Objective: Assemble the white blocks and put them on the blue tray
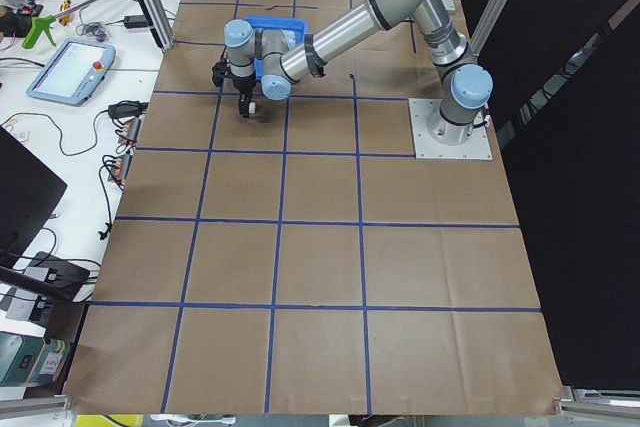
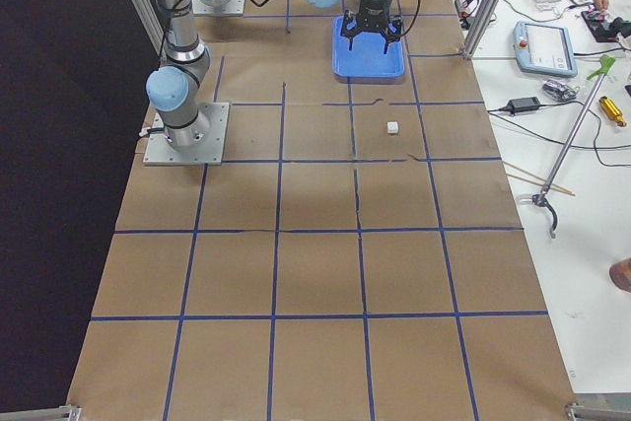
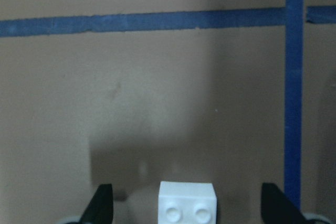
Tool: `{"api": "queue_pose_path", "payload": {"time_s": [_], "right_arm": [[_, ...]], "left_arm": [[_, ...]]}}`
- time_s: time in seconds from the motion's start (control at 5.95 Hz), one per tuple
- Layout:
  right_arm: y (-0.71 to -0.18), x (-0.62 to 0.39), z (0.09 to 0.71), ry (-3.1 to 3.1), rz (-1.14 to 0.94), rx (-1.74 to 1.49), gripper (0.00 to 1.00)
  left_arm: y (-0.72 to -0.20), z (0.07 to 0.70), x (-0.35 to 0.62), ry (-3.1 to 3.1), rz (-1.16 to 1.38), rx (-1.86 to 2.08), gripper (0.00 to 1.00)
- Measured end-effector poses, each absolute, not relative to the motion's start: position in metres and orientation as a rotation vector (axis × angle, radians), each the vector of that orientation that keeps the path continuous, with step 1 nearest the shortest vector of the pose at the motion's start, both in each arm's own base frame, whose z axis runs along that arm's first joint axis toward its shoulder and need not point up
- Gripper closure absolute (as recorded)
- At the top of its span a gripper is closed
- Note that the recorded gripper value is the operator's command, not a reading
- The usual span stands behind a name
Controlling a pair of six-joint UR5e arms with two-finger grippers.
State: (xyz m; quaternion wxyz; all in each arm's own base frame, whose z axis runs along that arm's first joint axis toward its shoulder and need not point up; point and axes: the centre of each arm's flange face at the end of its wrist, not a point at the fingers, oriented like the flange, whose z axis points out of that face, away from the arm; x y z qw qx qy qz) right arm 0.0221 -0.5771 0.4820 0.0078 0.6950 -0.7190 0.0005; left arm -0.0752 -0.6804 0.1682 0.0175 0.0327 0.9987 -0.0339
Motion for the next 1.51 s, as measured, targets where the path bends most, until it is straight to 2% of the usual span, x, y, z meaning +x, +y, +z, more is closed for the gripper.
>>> {"api": "queue_pose_path", "payload": {"time_s": [0.17,0.34,0.5,0.67,0.84,1.18,1.51], "right_arm": [[-0.592,0.007,0.479,-2.151,0.035,2.267,0.0],[-0.608,-0.012,0.476,-2.111,0.086,2.324,0.0],[-0.622,-0.026,0.468,-2.099,0.142,2.365,0.0],[-0.636,-0.029,0.45,-2.121,0.21,2.404,0.0],[-0.652,-0.03,0.415,-2.179,0.281,2.45,0.0],[-0.677,-0.055,0.337,-2.354,0.383,2.485,0.0],[-0.691,-0.07,0.276,-2.426,0.432,2.48,0.0]], "left_arm": [[-0.678,0.168,-0.075,3.102,-0.098,0.121,0.09],[-0.675,0.169,-0.075,3.1,-0.096,0.13,0.29],[-0.674,0.17,-0.075,3.099,-0.097,0.14,0.58],[-0.674,0.171,-0.076,3.1,-0.097,0.148,0.78],[-0.674,0.171,-0.076,3.1,-0.096,0.152,0.9],[-0.677,0.178,-0.077,3.099,-0.112,0.151,0.9],[-0.684,0.22,-0.105,3.102,-0.142,0.114,0.9]]}}
